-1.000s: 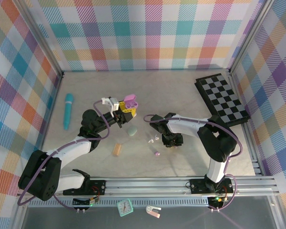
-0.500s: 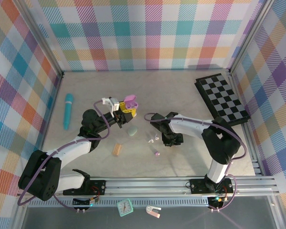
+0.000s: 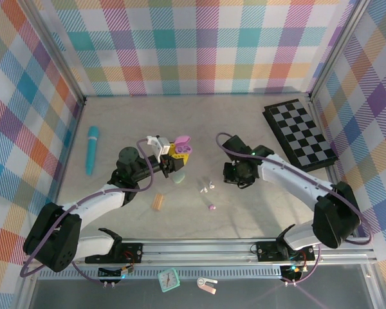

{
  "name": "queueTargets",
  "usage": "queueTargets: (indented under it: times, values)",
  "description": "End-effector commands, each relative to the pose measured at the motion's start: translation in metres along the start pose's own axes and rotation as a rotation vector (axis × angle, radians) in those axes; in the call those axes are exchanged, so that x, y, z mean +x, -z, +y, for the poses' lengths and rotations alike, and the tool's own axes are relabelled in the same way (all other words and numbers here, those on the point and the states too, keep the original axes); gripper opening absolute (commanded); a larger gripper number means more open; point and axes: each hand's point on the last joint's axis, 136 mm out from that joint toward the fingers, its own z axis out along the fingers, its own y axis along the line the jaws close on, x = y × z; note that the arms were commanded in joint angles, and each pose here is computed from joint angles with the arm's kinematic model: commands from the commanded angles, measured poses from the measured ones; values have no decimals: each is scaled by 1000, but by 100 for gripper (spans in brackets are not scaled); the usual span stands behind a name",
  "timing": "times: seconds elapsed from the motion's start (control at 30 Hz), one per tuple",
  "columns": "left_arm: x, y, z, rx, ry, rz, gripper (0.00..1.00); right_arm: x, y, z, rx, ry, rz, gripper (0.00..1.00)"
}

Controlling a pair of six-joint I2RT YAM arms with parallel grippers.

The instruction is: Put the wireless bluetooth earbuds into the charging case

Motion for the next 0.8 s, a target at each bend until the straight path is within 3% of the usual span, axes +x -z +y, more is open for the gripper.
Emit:
queueTargets:
  times: [0.0, 0.27, 0.77]
  values:
    - [-22, -3, -4, 18, -48, -73, 32, 0, 8, 10, -85, -11, 11, 22]
    - [-20, -13, -9, 78, -16, -78, 31, -16, 50, 44, -364, -47, -26, 22]
    - [9, -34, -29, 150, -11, 16, 31, -41, 106, 83, -650, -41, -46, 22]
